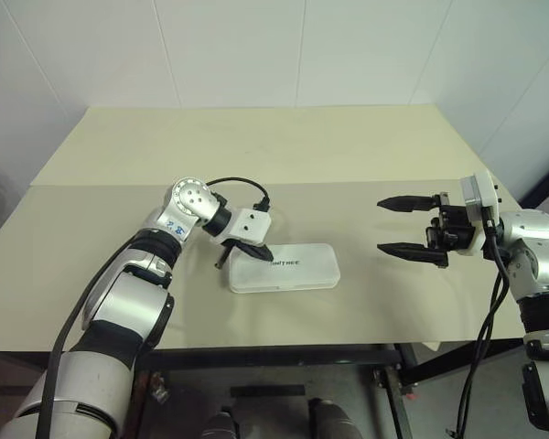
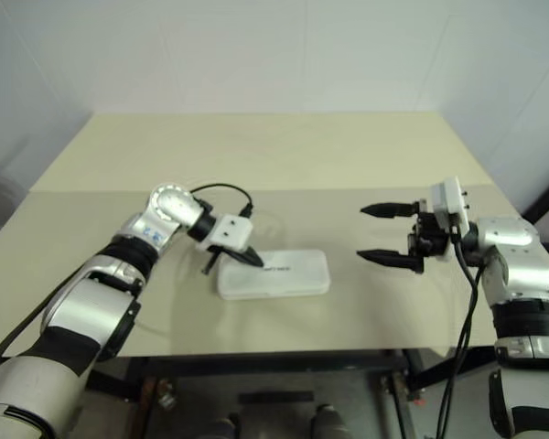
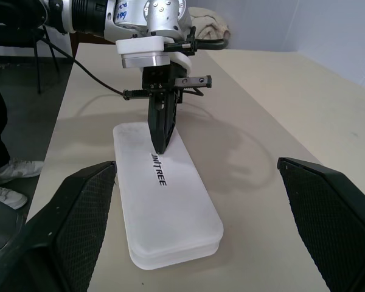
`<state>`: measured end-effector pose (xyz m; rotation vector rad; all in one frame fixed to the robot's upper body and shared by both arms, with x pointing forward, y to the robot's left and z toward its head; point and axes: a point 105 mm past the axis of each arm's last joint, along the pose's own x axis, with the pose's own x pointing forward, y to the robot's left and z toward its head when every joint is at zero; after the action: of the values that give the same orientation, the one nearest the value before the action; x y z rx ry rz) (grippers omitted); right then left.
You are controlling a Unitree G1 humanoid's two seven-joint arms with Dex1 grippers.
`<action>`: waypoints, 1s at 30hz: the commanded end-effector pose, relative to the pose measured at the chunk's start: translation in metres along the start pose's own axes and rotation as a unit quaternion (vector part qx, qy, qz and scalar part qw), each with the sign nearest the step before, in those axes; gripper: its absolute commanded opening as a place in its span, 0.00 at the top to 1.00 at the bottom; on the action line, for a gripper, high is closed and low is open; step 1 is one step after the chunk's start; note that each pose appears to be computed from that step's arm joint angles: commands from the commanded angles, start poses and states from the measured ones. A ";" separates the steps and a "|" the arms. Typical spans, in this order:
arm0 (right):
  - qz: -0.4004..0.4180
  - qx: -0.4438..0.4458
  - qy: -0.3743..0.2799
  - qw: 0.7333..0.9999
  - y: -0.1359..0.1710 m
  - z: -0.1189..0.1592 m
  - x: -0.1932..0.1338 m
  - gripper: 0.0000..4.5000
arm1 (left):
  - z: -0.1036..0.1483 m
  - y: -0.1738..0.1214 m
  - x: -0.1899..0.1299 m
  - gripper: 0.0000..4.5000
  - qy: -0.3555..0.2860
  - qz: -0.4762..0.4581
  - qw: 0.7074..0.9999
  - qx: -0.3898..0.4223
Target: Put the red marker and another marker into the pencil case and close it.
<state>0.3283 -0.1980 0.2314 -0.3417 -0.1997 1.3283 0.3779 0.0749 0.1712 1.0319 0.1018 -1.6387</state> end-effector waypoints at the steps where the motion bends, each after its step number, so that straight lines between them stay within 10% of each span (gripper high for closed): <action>1: 0.028 -0.027 -0.007 0.999 0.005 0.014 -0.004 0.00 | 0.022 0.011 -0.013 1.00 -0.103 0.046 0.994 0.005; 8: 0.024 -0.022 -0.003 0.999 0.005 0.013 -0.004 0.00 | 0.036 0.018 -0.051 1.00 -0.274 0.152 0.950 -0.019; 23: 0.012 -0.011 0.003 1.000 0.006 0.011 -0.010 0.00 | -0.005 -0.037 -0.078 0.02 -0.284 0.128 0.941 -0.134; 30: -0.001 -0.006 0.015 1.000 0.008 0.014 -0.020 0.00 | -0.006 -0.039 -0.095 0.01 -0.293 0.148 0.934 -0.142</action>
<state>0.3218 -0.2074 0.2284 -0.3281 -0.1514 1.3035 0.3591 0.1585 0.2035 0.2755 -0.1627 -1.4374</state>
